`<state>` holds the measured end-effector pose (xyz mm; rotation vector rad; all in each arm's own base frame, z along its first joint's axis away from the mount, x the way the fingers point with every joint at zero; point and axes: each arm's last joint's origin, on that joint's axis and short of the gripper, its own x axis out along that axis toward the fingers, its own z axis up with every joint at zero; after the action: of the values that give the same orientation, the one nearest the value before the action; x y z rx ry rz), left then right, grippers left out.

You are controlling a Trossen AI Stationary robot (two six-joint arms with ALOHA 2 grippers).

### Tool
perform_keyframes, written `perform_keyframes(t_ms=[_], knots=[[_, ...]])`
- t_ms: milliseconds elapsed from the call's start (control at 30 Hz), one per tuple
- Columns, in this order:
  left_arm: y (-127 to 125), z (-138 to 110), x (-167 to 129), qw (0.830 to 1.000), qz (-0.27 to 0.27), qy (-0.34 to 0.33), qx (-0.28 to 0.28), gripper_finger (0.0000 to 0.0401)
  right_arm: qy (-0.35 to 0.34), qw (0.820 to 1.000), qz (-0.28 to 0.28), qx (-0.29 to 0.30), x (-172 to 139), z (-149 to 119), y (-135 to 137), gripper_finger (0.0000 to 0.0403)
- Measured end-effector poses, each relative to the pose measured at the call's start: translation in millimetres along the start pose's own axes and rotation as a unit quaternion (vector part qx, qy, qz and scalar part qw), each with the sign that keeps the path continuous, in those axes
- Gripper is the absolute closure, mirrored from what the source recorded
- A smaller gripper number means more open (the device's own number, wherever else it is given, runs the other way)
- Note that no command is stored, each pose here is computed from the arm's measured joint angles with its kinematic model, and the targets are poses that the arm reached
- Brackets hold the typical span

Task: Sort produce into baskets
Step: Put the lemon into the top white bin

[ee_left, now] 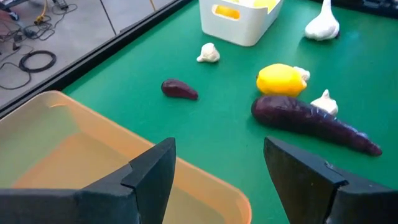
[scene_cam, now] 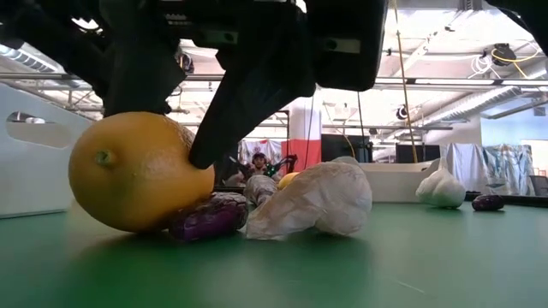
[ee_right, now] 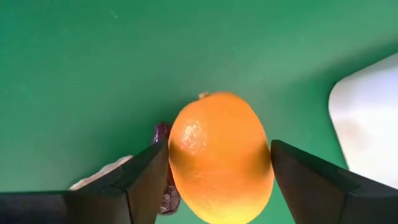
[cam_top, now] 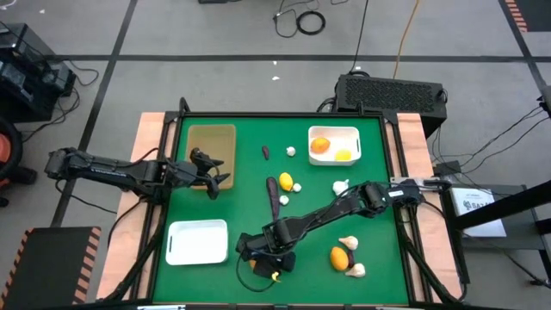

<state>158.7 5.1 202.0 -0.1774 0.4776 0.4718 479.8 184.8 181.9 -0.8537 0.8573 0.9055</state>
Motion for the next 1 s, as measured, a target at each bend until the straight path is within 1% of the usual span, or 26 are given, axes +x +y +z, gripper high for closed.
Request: perform_keyframes(t_ms=[367,600,767,1000], knots=[[-0.9,-0.7,2.2,1.000,0.001,0.004,0.002,0.0150,0.007,0.998,0.006,0.066,4.2,-4.4,-0.8,0.0133],[-1.3,-0.4,2.2,1.000,-0.004,0.004,0.006,0.0150,0.006,0.997,0.005,0.079,9.9,-6.2,-1.8,0.0134],[-4.2,-0.1,2.1,0.999,-0.048,0.011,0.022,0.0150,0.008,0.995,0.005,0.102,9.1,-7.0,-2.2,0.0151],[-4.2,0.0,2.1,0.999,-0.049,0.011,0.022,0.0150,0.010,0.992,0.005,0.125,8.9,-7.3,-2.0,0.0174]])
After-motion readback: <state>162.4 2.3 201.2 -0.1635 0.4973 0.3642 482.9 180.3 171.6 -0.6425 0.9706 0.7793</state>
